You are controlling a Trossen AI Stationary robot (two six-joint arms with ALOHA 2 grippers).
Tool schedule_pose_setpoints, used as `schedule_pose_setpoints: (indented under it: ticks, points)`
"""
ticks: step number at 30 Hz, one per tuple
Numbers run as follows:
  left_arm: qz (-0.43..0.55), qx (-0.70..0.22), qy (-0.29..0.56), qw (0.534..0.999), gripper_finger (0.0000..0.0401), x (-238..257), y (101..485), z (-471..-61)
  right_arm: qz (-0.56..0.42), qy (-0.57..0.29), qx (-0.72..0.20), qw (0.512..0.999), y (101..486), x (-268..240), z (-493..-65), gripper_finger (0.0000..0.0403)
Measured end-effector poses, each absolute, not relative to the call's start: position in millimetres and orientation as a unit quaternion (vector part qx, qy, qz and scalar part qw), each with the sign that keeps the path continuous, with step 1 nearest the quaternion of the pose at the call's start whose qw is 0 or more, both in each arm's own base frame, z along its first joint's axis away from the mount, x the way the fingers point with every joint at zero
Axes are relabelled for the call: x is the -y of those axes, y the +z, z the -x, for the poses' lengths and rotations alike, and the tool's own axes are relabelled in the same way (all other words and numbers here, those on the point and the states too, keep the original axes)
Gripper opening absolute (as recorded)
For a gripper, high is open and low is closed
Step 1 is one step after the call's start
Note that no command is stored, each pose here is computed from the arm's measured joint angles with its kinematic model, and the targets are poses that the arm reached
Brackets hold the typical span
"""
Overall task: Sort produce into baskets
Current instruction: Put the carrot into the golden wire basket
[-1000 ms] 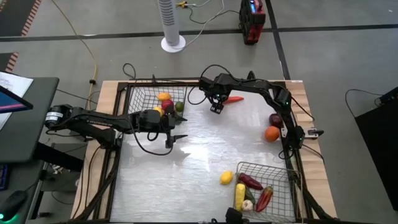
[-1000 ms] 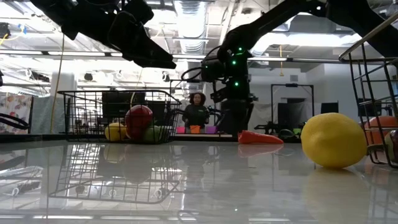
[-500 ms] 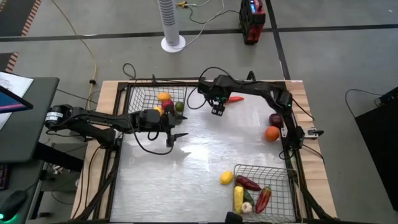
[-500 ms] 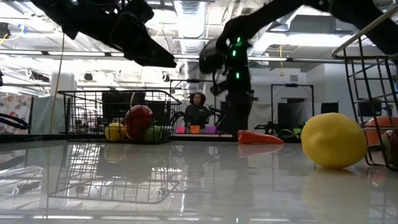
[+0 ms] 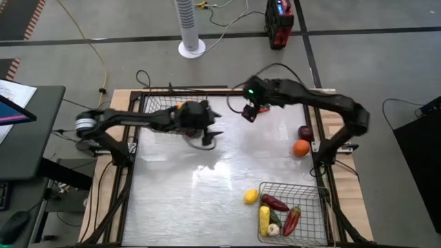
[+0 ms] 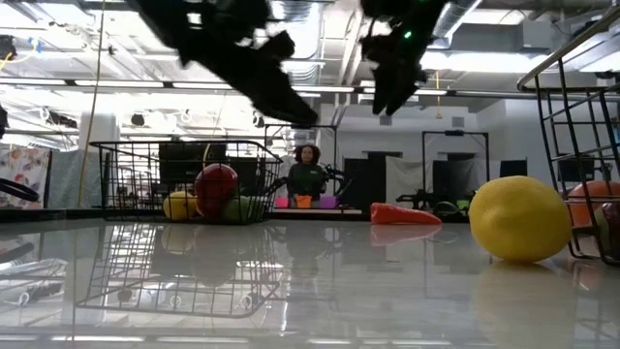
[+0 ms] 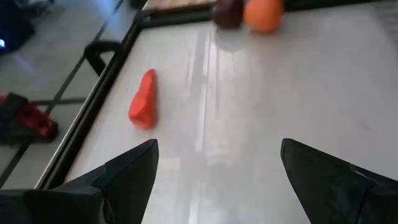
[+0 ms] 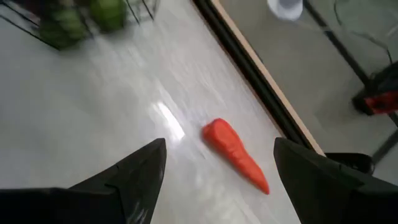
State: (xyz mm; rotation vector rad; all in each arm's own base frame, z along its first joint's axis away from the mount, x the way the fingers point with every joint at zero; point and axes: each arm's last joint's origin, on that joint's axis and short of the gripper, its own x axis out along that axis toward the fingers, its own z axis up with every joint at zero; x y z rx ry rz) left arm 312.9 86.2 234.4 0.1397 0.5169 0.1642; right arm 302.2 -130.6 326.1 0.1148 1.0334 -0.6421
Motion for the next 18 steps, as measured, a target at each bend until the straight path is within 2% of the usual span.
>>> schedule_pose_setpoints:
  ticks: [10,18]
  points:
    - [-0.093,-0.300,0.087,0.945,0.0327,-143,231,-398,-0.058,-0.299,-0.364,0.880,331,81,-252,0.0324]
    - [-0.072,-0.312,0.073,0.944,0.0327,-181,207,-436,-0.039,-0.300,-0.322,0.897,327,65,-235,0.0324]
